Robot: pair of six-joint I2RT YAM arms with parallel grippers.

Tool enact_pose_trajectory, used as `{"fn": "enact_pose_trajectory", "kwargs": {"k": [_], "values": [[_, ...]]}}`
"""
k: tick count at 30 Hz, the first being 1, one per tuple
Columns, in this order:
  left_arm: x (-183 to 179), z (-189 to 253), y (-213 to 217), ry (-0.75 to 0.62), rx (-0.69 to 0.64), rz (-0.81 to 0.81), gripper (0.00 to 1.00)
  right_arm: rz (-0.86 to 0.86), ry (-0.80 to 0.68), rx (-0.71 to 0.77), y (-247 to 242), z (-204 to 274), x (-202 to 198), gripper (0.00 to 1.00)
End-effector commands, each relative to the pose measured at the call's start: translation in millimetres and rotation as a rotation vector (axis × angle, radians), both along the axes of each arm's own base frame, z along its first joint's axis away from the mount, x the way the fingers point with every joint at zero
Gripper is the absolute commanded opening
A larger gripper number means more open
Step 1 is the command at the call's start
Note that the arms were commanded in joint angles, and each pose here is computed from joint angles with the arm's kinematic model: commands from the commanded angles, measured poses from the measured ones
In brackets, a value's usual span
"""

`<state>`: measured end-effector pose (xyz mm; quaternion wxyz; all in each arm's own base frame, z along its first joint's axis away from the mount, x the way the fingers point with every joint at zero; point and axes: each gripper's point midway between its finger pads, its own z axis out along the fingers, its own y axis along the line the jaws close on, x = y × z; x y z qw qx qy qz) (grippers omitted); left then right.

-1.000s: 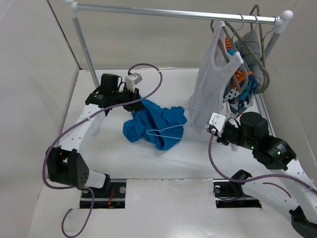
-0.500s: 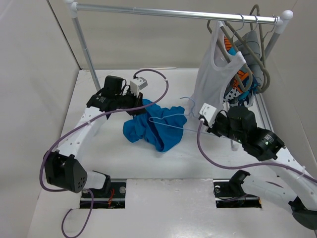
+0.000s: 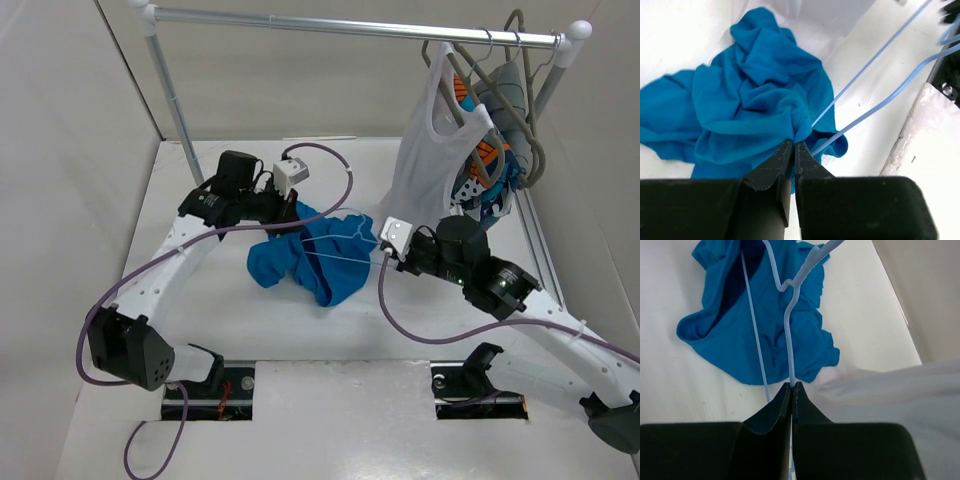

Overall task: Place the t-shirt on the hanger
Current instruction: Place tshirt on hanger

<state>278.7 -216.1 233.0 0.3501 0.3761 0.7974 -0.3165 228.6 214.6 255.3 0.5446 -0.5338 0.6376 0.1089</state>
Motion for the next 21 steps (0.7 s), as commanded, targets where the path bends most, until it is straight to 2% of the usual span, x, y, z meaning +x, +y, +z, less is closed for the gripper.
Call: {"fn": "enact_pose_trajectory", "kwargs": {"k": [1, 4, 7, 13, 14, 18, 21], "values": [[-11.5, 46.3, -11.1, -0.142, -0.045, -0.114, 0.0, 0.161, -0.14, 0.11, 32.3, 33.8, -3.0, 0.0], [-18.4, 63.8, -14.9, -0.212, -0.062, -0.205, 0.0, 0.201, -0.159, 0.118, 38.2, 29.0, -4.9, 0.0], [-40.9, 77.6, -21.9, -0.234, -0.111, -0.328, 0.0, 0.212, -0.2, 0.138, 41.9, 34.5, -2.8, 0.0], [-89.7, 90.3, -42.2, -0.188, -0.218, -0.537, 0.0, 0.23, -0.276, 0.212, 55.5, 37.3, 3.3, 0.0], [-92.0, 91.8, -42.9, -0.184, -0.229, -0.547, 0.0, 0.227, -0.313, 0.252, 57.6, 46.3, 5.1, 0.0], [-92.4, 76.0, -41.3, -0.137, -0.211, -0.531, 0.01, 0.234, -0.297, 0.253, 62.0, 21.0, 6.9, 0.0], [-80.7, 58.4, -34.0, -0.169, -0.127, -0.485, 0.28, 0.234, -0.296, 0.252, 62.7, 8.1, 7.6, 0.0]]}}
